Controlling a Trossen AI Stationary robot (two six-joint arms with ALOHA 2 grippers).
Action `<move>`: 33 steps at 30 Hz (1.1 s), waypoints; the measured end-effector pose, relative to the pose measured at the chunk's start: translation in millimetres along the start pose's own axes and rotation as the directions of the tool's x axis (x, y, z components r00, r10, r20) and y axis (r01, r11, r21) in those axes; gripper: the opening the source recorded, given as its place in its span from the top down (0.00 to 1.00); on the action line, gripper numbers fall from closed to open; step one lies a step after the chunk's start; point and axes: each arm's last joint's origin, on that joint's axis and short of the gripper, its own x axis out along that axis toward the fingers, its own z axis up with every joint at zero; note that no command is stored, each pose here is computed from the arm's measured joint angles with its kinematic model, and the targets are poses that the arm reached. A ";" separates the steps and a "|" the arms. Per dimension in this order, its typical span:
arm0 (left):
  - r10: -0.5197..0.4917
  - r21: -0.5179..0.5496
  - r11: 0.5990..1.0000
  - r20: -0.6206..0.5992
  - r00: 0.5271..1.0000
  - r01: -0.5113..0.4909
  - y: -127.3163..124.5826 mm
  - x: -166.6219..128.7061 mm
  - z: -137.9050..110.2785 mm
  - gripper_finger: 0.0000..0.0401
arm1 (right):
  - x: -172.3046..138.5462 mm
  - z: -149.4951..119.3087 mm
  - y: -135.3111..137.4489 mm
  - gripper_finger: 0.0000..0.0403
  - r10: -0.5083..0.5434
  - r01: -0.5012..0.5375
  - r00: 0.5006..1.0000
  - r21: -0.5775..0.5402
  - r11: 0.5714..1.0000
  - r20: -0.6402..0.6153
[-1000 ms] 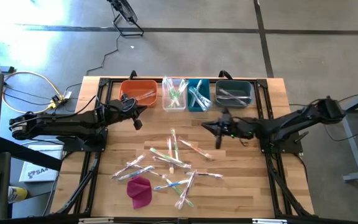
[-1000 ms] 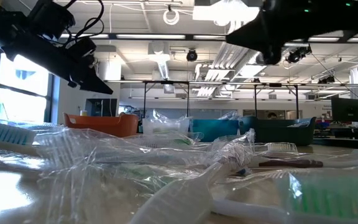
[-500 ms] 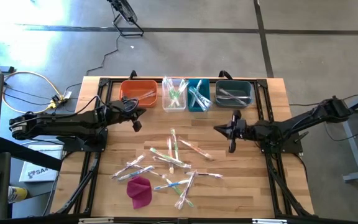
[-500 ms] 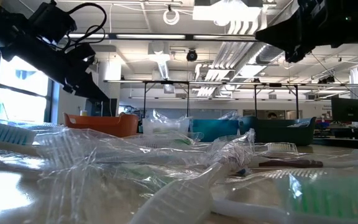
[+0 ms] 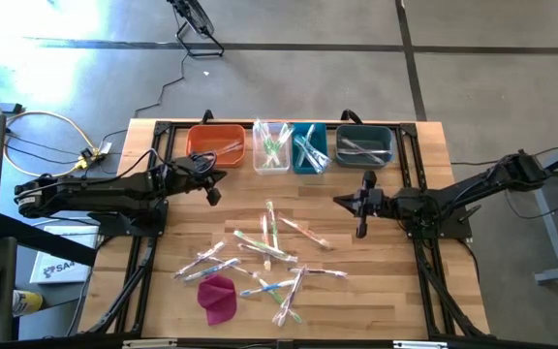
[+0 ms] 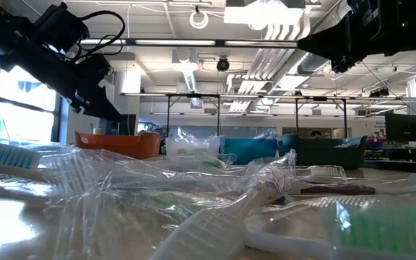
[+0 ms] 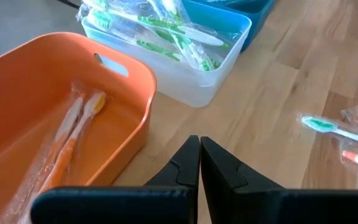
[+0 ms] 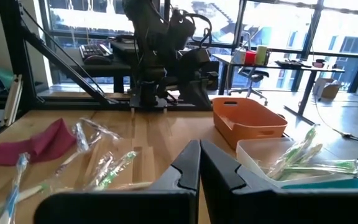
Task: Pick & Place Toothbrushes
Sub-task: Put the orange toothbrush into the orange bin
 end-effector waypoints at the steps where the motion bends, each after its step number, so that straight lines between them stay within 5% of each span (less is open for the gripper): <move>1: 0.000 0.000 1.000 -0.002 1.000 0.000 0.0 0.0 -0.2 0.98 | 0.0 -0.2 0.0 0.99 0.000 0.000 1.000 -0.001 1.000 -0.002; 10: -0.062 -0.053 0.997 -0.013 0.998 0.061 -1.8 -0.1 -0.7 0.98 | 0.1 -4.2 0.0 0.99 0.004 -0.003 0.999 0.031 1.000 -0.041; 22: -0.155 -0.137 0.979 -0.033 0.987 0.149 -4.4 -0.4 -1.8 0.98 | -14.7 18.3 -8.3 0.99 -0.013 0.019 0.995 -0.065 0.998 0.095; 33: -0.282 -0.181 0.946 -0.045 0.958 0.270 -25.7 -6.1 -4.6 0.98 | -29.4 4.4 -12.3 0.99 0.037 -0.036 0.995 0.010 0.999 -0.094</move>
